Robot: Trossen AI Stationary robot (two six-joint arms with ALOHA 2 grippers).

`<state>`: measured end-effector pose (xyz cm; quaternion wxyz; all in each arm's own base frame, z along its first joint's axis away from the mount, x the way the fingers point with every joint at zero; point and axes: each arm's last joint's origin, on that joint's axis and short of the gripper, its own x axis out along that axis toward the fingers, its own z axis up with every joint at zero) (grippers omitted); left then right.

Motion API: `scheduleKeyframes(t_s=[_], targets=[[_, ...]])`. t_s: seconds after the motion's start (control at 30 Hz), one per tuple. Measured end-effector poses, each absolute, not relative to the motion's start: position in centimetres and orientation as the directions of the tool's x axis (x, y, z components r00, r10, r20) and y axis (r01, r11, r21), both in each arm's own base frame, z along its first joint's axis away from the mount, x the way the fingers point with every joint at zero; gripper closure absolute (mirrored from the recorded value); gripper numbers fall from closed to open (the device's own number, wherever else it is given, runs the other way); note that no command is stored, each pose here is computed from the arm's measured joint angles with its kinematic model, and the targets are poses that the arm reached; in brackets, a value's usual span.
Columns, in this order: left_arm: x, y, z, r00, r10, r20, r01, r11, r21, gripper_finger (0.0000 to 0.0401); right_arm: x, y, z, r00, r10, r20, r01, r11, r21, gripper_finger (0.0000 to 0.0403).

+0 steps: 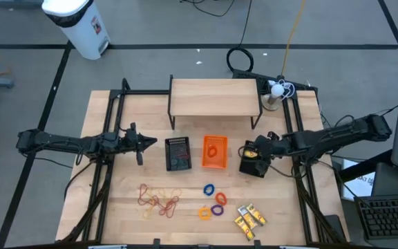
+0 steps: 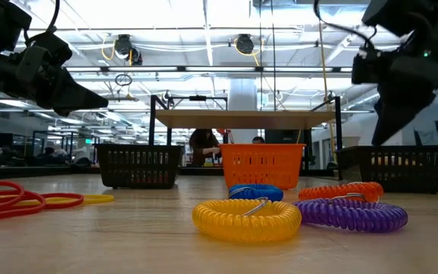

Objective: Pick & Place Office Desk Supplies
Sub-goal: Put the crayon box into the right black bin

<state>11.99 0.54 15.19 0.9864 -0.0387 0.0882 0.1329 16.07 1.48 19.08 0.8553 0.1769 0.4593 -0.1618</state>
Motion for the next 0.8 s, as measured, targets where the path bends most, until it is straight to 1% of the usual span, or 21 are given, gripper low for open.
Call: scheduleKeyframes(t_s=[0.13,0.27,0.33,0.4,0.47,0.5,0.57,0.7,0.8], targets=[[12.0,0.5,15.2,0.949,0.255,-0.185,-0.269,0.962,-0.053,0.0382,15.4,1.4,20.3,0.606,-0.108,-0.788,0.400,0.898,0.185,0.0218],[12.0,0.5,15.2,0.949,0.255,-0.185,-0.269,0.962,-0.053,0.0382,15.2,1.3,20.4,0.601,-0.114,-0.791,0.386,0.908,0.162,0.0248],[12.0,0.5,15.2,0.949,0.255,-0.184,-0.269,0.962,-0.053,0.0382,15.2,1.3,20.0,0.567,-0.151,-0.810,0.402,0.909,0.112,0.0280],[12.0,0.5,15.2,0.949,0.255,-0.184,-0.269,0.962,-0.053,0.0382,15.3,1.3,19.6,0.541,-0.181,-0.822,0.413,0.908,0.072,0.0325],[12.0,0.5,15.2,0.949,0.255,-0.184,-0.269,0.962,-0.053,0.0382,15.7,1.5,19.2,0.520,-0.183,-0.835,0.397,0.917,0.046,0.0377],[12.0,0.5,15.2,0.949,0.255,-0.185,-0.269,0.962,-0.053,0.0382,15.9,1.6,19.0,0.507,-0.173,-0.844,0.383,0.923,0.040,0.0389],[12.0,0.5,15.2,0.949,0.255,-0.184,-0.269,0.962,-0.053,0.0382,16.2,1.7,18.5,0.482,-0.159,-0.862,0.377,0.925,0.041,0.0391],[12.0,0.5,15.2,0.949,0.255,-0.185,-0.269,0.962,-0.053,0.0382,16.6,1.8,17.5,0.418,-0.169,-0.892,0.389,0.921,0.008,0.0400],[12.0,0.5,15.2,0.949,0.255,-0.184,-0.269,0.962,-0.053,0.0382,16.9,1.8,16.9,0.383,-0.175,-0.907,0.395,0.919,-0.010,0.0400]])
